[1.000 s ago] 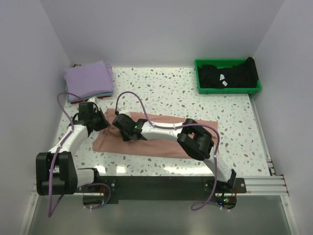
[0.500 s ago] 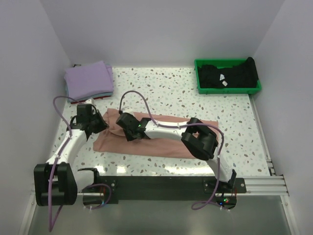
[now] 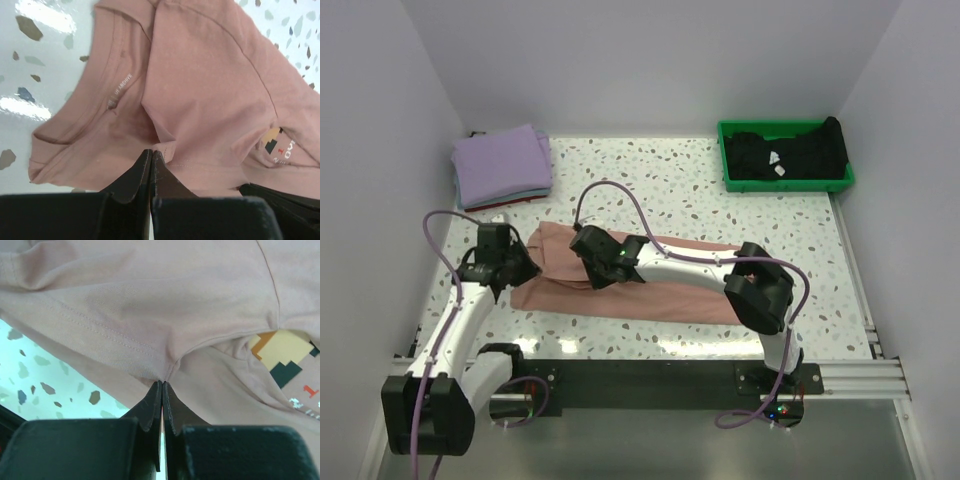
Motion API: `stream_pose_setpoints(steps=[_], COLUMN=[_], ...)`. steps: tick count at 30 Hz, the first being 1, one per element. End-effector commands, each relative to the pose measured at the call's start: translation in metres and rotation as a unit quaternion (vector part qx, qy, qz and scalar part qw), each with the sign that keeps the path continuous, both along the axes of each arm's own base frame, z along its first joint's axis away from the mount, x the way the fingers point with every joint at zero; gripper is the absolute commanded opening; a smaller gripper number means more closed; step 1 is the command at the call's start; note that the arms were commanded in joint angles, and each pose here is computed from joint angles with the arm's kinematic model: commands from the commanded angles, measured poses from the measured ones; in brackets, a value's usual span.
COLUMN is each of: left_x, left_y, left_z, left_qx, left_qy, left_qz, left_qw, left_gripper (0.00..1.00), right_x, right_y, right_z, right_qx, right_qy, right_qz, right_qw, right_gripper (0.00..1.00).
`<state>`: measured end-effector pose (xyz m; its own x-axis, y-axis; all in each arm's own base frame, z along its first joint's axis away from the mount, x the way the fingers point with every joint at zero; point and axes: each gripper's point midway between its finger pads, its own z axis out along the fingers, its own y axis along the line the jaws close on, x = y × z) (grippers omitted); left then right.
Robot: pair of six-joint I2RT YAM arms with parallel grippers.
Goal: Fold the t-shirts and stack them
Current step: Fold the tshirt
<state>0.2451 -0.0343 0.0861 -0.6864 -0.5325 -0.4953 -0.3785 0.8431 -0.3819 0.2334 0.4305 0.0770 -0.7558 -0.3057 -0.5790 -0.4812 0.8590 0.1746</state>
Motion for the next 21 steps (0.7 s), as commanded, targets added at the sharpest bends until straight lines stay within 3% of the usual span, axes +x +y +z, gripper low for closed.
stream_pose_setpoints(steps=[1,7,19,21], left_x=[-0.010,-0.033,-0.048,-0.052], left_y=[-0.009,-0.031,-0.022,-0.021], left_z=[0.004,-0.012,-0.016,-0.018], left_qx=[0.000,0.010,0.037,0.038], left_qy=[0.015,0.053,0.085,0.093], left_qz=[0.008,-0.010,0.028,0.028], left_qw=[1.000,0.998,0.995,0.995], left_gripper=[0.00,0.00,0.00,0.08], right_x=[-0.006,-0.010,-0.017,-0.018], right_y=[-0.014,-0.027,-0.034,-0.035], right_z=[0.009,0.009,0.001,-0.001], right_qx=[-0.016,-0.035,-0.050,-0.053], right_qy=[0.006,0.010,0.026,0.028], right_qz=[0.005,0.005,0.013,0.013], right_qw=[1.000,0.999,0.998,0.998], right_gripper=[0.00,0.00,0.00,0.00])
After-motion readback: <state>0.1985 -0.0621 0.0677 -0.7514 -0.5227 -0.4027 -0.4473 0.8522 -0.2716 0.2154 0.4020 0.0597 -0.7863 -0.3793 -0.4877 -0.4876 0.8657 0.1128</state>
